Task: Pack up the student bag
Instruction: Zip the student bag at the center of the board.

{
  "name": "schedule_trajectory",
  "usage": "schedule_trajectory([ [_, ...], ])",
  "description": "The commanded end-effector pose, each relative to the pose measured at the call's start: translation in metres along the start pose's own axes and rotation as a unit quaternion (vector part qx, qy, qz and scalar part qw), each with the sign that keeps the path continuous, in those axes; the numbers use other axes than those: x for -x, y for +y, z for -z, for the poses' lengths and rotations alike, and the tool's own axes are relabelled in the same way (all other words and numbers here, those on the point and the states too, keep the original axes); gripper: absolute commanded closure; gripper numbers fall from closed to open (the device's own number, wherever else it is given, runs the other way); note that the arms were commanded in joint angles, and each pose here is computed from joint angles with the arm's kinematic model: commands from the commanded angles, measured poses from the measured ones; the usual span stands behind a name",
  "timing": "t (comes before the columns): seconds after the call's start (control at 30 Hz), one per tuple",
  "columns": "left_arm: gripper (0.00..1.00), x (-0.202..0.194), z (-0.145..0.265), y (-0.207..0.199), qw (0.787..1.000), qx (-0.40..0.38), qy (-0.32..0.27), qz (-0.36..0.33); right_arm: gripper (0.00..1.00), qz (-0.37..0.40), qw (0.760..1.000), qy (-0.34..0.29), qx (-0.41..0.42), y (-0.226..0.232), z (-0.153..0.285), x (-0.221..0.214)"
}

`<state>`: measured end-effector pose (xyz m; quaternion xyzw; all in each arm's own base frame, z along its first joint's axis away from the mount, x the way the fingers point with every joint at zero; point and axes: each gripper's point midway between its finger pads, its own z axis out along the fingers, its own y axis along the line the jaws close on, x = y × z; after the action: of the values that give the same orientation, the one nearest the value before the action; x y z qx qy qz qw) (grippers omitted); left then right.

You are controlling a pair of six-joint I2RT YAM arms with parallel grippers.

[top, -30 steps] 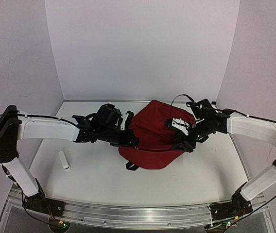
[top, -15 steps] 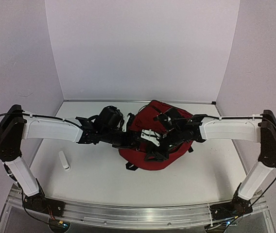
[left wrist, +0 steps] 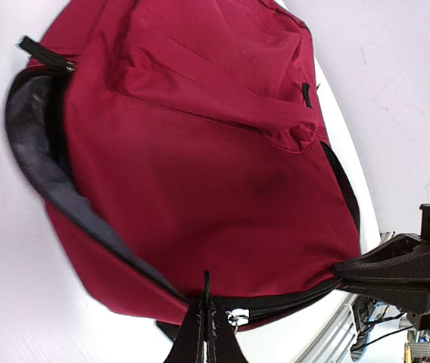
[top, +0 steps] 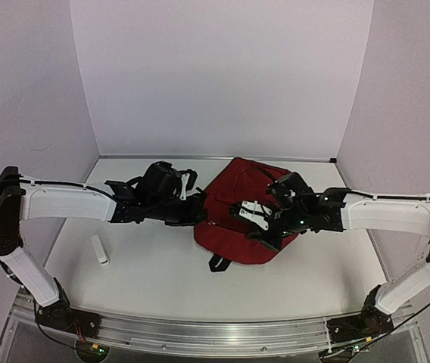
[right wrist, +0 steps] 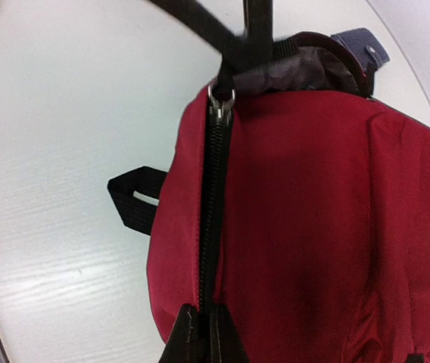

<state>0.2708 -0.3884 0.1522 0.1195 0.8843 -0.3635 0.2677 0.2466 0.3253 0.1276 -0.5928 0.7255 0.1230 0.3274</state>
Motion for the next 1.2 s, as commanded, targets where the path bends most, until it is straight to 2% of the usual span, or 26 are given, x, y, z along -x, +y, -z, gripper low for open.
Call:
schedule_trajectory([
  [0.0, 1.00, 0.025, 0.029, 0.027, 0.997, 0.049, -0.056, 0.020, 1.00, 0.017, 0.996, 0.065, -0.053, -0.012, 0.028, -0.044],
  [0.13, 1.00, 0.020, 0.027, 0.021, 0.999, 0.030, -0.041, 0.010, 1.00, 0.043, 0.991, 0.097, -0.079, -0.025, 0.044, -0.077],
  [0.23, 1.00, 0.010, 0.014, 0.002, 1.000, -0.014, -0.007, -0.008, 0.99, 0.034, 0.988, 0.123, -0.091, -0.049, 0.048, -0.107],
  [0.3, 1.00, 0.002, 0.003, -0.014, 0.999, -0.040, 0.012, -0.022, 0.85, 0.020, 0.989, 0.124, -0.082, -0.057, 0.047, -0.105],
  [0.4, 1.00, -0.005, -0.013, -0.033, 0.996, -0.069, 0.031, -0.035, 0.50, -0.004, 0.997, 0.073, -0.034, -0.053, 0.049, -0.066],
  [0.43, 1.00, -0.004, -0.016, -0.037, 0.996, -0.073, 0.034, -0.035, 0.42, -0.011, 0.998, 0.054, -0.020, -0.049, 0.049, -0.051],
  [0.53, 1.00, -0.001, -0.021, -0.042, 0.995, -0.085, 0.030, -0.029, 0.34, -0.022, 1.000, 0.008, 0.009, -0.040, 0.049, -0.008],
  [0.63, 1.00, 0.001, -0.020, -0.045, 0.995, -0.089, 0.028, -0.028, 0.34, -0.011, 0.999, -0.020, 0.040, -0.018, 0.044, 0.027],
  [0.73, 1.00, 0.003, -0.019, -0.046, 0.995, -0.089, 0.026, -0.026, 0.35, -0.016, 0.997, -0.027, 0.069, -0.004, 0.030, 0.043],
  [0.97, 1.00, 0.005, -0.015, -0.039, 0.997, -0.071, 0.016, -0.023, 0.45, -0.018, 0.996, -0.011, 0.084, 0.001, -0.012, 0.042],
  [1.1, 1.00, 0.006, -0.015, -0.038, 0.997, -0.067, 0.015, -0.022, 0.53, -0.022, 0.997, -0.001, 0.075, -0.001, -0.026, 0.037],
  [1.17, 1.00, 0.008, -0.014, -0.037, 0.998, -0.064, 0.012, -0.023, 0.63, -0.023, 0.997, 0.004, 0.079, 0.002, -0.028, 0.033],
])
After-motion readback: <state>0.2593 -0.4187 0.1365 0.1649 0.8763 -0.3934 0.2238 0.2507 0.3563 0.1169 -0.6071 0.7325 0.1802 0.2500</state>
